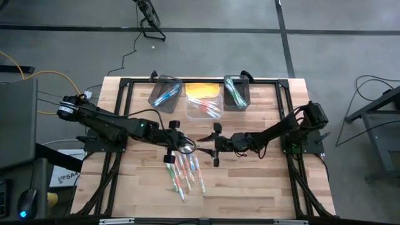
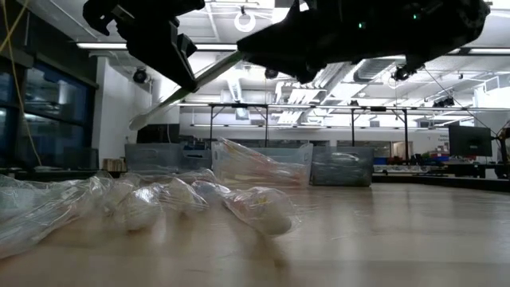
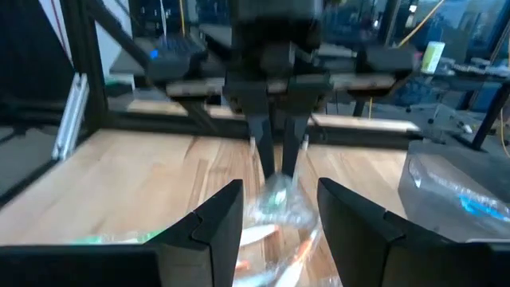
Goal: Pick & Place Toothbrushes
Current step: Put the green toothbrush into the right black bin
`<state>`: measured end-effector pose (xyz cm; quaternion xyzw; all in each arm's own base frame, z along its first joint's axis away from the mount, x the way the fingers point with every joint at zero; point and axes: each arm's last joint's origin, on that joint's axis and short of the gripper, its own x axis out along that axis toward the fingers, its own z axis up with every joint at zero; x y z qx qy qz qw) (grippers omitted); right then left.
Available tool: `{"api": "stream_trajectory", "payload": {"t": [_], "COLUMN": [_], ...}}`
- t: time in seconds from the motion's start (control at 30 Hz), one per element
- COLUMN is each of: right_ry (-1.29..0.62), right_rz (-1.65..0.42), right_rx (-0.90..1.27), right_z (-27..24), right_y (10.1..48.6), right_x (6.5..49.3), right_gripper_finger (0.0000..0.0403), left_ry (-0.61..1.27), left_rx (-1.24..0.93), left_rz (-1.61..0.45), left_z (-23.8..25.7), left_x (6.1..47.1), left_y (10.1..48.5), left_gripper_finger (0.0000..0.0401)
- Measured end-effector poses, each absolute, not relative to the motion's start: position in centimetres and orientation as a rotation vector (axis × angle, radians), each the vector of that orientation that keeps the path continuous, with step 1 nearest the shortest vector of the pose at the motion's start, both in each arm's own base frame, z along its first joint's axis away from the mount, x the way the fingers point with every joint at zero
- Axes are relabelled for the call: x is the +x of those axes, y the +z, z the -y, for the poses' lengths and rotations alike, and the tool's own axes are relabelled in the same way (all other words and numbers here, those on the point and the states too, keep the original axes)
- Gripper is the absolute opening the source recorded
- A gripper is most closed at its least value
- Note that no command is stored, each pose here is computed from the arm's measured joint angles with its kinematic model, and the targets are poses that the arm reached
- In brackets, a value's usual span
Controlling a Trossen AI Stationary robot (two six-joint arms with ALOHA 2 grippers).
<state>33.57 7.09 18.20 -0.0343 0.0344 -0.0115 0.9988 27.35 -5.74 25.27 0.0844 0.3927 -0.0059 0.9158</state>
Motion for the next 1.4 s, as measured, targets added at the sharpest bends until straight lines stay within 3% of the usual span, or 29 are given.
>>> {"api": "stream_trajectory", "payload": {"t": [0.27,0.83,1.17,1.4], "right_ry": [-0.039,-0.033,-0.094,-0.46], "right_rz": [-0.142,-0.142,-0.157,-0.263], "right_rx": [-0.094,-0.096,-0.05,-0.057], "right_z": [-7.2,-7.1,-7.0,-5.7], "right_y": [18.2,18.4,18.5,19.0], "right_x": [34.2,34.3,34.1,32.8], "right_gripper_finger": [0.0125,0.0016,0.0012,0.0012], "left_ry": [-0.008,0.003,0.036,0.119], "left_rx": [0.176,0.158,0.187,0.16], "left_rz": [-0.81,-0.815,-0.839,-0.874], "left_z": [5.7,5.7,5.5,5.0], "left_x": [27.3,27.3,27.0,25.5], "left_y": [25.3,25.2,25.2,25.9], "left_gripper_finger": [0.0006,0.001,0.0103,0.0143]}}
